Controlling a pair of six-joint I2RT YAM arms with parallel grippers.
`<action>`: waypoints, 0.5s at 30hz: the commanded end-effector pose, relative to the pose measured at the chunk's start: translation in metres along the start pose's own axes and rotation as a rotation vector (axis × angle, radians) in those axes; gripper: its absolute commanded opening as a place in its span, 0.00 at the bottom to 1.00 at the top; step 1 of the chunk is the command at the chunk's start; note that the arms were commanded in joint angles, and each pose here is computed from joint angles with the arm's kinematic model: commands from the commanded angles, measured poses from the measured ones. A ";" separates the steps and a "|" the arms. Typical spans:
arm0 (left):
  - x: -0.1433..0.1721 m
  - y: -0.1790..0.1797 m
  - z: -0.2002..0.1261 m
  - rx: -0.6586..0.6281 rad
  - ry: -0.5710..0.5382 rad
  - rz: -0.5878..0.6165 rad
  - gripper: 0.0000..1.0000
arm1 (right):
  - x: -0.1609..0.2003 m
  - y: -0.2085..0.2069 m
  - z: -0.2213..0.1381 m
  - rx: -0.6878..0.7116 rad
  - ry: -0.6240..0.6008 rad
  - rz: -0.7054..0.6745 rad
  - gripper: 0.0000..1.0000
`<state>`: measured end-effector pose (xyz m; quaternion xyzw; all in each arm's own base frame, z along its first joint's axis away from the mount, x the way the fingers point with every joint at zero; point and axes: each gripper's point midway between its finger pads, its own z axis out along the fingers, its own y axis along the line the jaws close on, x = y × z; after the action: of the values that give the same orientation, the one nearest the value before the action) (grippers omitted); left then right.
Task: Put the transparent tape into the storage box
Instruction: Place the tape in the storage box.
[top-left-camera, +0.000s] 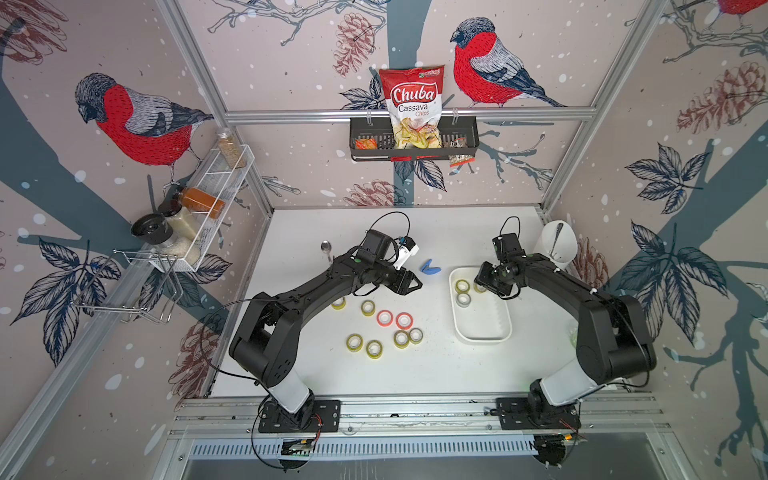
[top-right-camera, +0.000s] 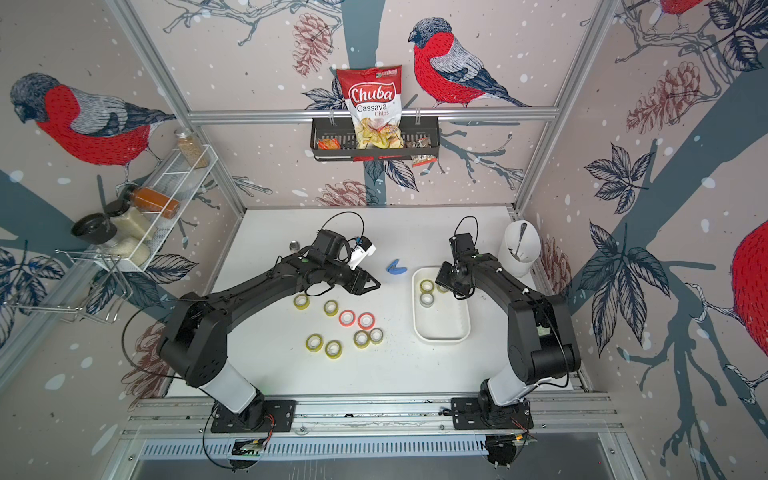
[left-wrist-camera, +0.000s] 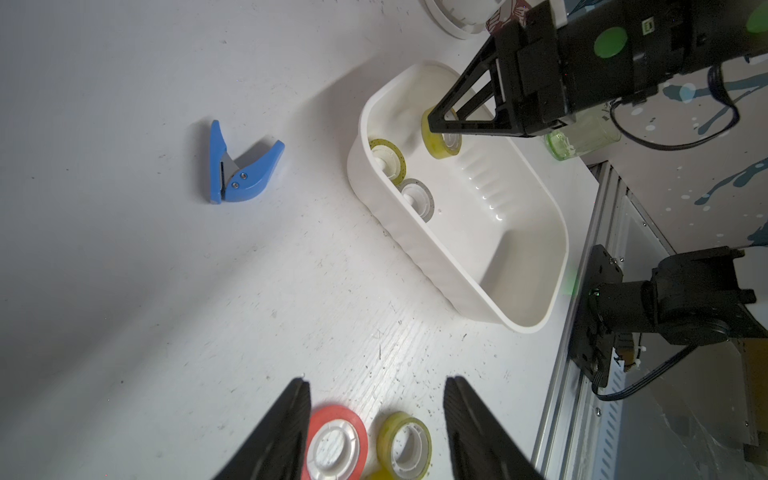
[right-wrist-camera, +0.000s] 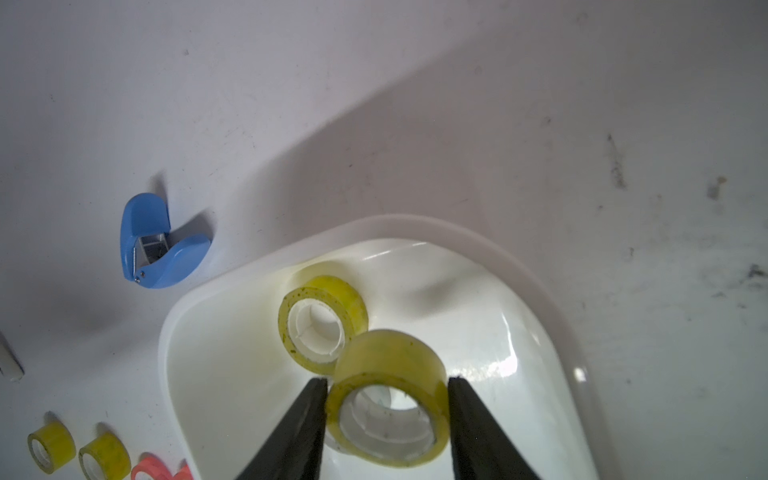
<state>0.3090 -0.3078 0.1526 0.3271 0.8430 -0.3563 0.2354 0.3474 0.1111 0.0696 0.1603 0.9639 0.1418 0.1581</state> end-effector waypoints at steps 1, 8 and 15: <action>-0.004 -0.003 -0.002 -0.002 -0.008 0.021 0.57 | -0.008 0.001 0.007 0.011 -0.014 0.002 0.51; -0.004 -0.003 -0.002 -0.001 -0.007 0.020 0.57 | -0.012 -0.003 0.019 0.031 -0.002 0.024 0.51; -0.003 -0.003 -0.002 0.000 -0.005 0.021 0.57 | -0.016 0.000 0.026 0.036 0.006 0.023 0.53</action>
<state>0.3101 -0.3073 0.1526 0.3265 0.8439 -0.3533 0.2373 0.3664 0.1114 0.0497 0.1679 0.9662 0.1300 0.1460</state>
